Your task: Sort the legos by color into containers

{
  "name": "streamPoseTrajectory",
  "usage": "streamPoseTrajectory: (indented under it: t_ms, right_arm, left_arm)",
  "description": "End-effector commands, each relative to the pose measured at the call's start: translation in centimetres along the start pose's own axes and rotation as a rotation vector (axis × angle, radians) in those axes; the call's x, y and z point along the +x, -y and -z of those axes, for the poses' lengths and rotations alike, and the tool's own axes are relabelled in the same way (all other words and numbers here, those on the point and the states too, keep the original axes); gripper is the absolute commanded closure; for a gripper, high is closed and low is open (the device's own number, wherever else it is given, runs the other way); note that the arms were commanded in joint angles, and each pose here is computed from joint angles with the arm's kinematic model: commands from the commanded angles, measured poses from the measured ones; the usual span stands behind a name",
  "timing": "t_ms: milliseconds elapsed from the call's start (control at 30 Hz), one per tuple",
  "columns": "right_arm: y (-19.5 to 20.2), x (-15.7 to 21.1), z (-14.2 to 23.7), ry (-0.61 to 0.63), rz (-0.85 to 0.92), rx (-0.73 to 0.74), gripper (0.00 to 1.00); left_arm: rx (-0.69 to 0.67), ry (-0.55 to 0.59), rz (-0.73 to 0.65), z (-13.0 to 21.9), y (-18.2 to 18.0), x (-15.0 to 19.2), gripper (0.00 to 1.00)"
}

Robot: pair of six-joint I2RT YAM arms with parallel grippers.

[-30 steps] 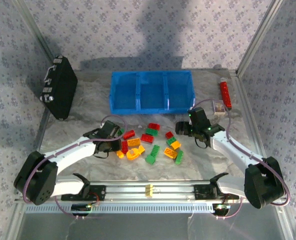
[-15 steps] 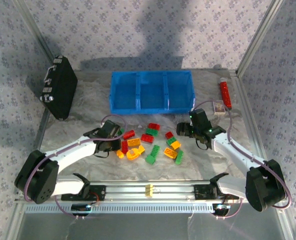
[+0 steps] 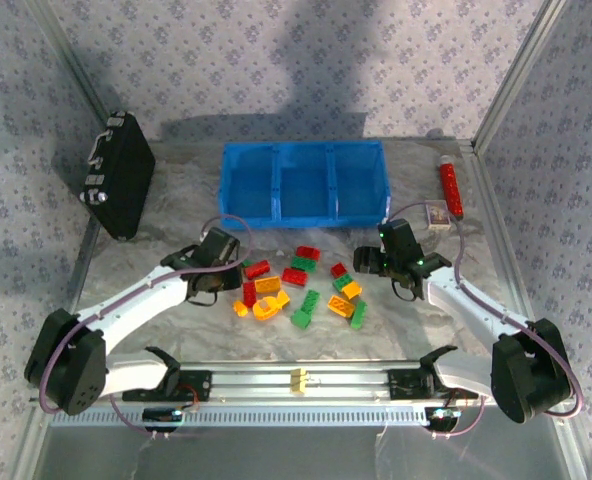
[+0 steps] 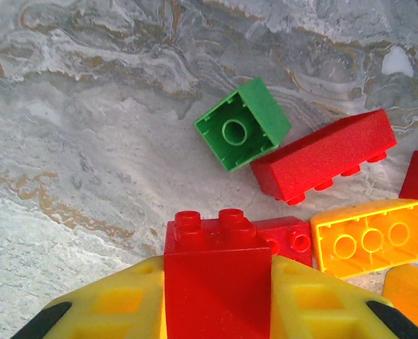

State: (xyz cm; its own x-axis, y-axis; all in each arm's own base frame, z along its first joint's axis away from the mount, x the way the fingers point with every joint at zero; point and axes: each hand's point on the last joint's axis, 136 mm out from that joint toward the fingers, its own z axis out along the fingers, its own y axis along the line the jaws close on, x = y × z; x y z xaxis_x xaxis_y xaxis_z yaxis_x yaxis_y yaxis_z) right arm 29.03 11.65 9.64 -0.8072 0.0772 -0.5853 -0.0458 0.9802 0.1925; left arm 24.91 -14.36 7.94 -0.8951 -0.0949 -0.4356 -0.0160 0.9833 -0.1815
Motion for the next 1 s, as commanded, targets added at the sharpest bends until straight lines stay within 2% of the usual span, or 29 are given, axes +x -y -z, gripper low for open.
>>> streamPoseTrajectory:
  t_ms: [0,200,467,600,767,967]
  right_arm:
    - [0.6,0.1,-0.1,0.008,-0.012,0.024,0.16]
    - [0.6,0.2,-0.3,0.002,-0.012,0.024,0.16]
    - [0.5,0.3,-0.6,-0.002,-0.020,0.016,0.15]
    - [0.4,0.4,-0.7,-0.004,-0.021,0.014,0.16]
    - [0.5,0.3,-0.6,-0.003,-0.021,0.016,0.16]
    - [0.5,0.3,-0.5,0.001,-0.025,0.018,0.16]
  left_arm:
    - [-0.038,-0.004,-0.029,0.0,-0.3,-0.4,0.71]
    - [-0.078,-0.048,-0.055,-1.5,-0.7,0.2,0.71]
    - [-0.066,-0.071,-0.040,-2.8,-1.1,1.3,0.68]
    - [-0.077,-0.082,-0.041,-3.0,-1.5,1.7,0.62]
    - [-0.086,-0.090,-0.041,-3.1,-1.8,2.0,0.46]
    - [-0.095,-0.099,-0.043,-3.2,-2.0,2.3,0.43]
